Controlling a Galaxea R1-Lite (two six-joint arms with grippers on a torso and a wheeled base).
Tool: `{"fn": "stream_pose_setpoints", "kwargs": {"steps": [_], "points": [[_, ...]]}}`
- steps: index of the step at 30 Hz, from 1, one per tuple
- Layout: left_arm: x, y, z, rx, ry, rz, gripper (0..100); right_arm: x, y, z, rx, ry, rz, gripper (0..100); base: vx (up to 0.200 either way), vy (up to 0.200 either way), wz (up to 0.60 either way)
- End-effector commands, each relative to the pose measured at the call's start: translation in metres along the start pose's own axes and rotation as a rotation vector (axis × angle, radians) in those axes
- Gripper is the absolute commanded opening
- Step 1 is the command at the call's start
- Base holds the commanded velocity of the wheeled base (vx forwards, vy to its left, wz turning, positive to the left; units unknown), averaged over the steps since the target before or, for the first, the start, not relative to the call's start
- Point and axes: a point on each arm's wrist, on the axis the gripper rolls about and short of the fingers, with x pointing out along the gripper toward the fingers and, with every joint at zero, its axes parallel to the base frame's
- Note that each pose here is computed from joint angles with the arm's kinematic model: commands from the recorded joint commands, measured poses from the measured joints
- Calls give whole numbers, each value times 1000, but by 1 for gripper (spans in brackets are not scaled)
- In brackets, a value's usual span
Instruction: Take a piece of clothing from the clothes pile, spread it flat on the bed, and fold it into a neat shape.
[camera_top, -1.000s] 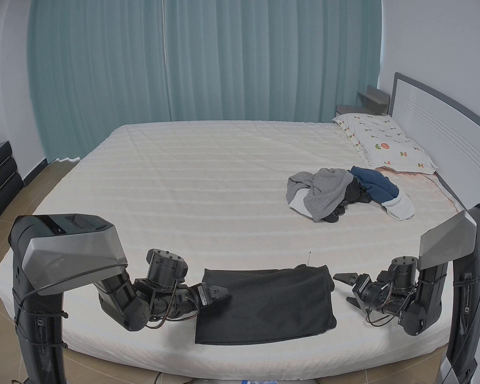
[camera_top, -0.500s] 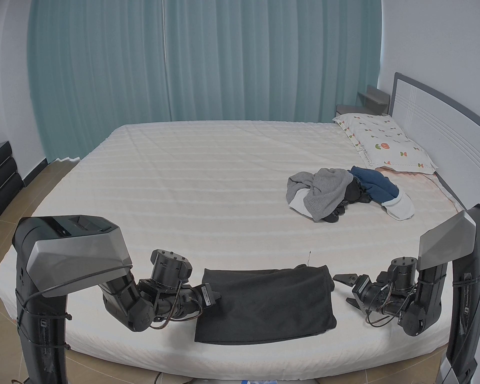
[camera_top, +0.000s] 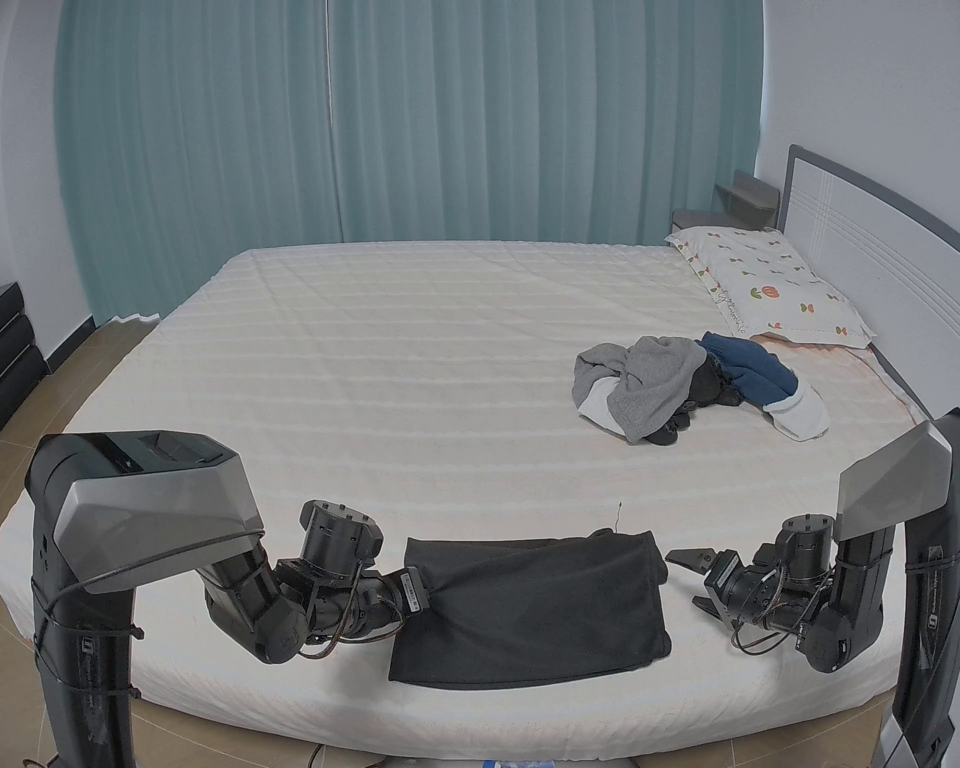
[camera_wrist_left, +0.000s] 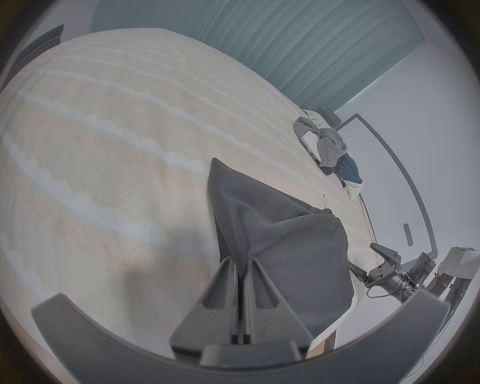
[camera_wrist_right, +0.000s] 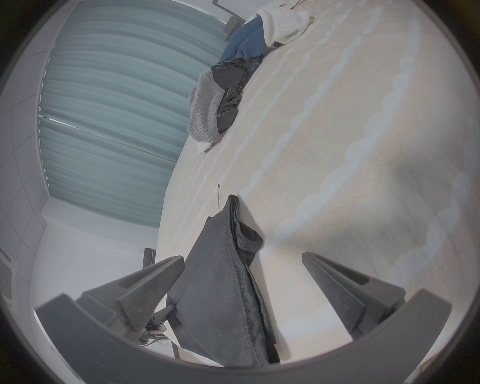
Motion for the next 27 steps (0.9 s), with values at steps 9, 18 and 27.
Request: {"fn": "stream_pose_setpoints", "kwargs": {"steps": [9, 18, 27], "points": [[-2, 0, 1, -6, -4, 0, 0, 0, 1, 0, -5, -4, 9, 100, 0, 0, 0], [-3, 1, 3, -9, -7, 1, 0, 0, 1, 0, -5, -4, 9, 100, 0, 178, 0], [-8, 0, 3, -8, -9, 0, 0, 1, 0, -1, -8, -3, 6, 100, 0, 200, 0]]}}
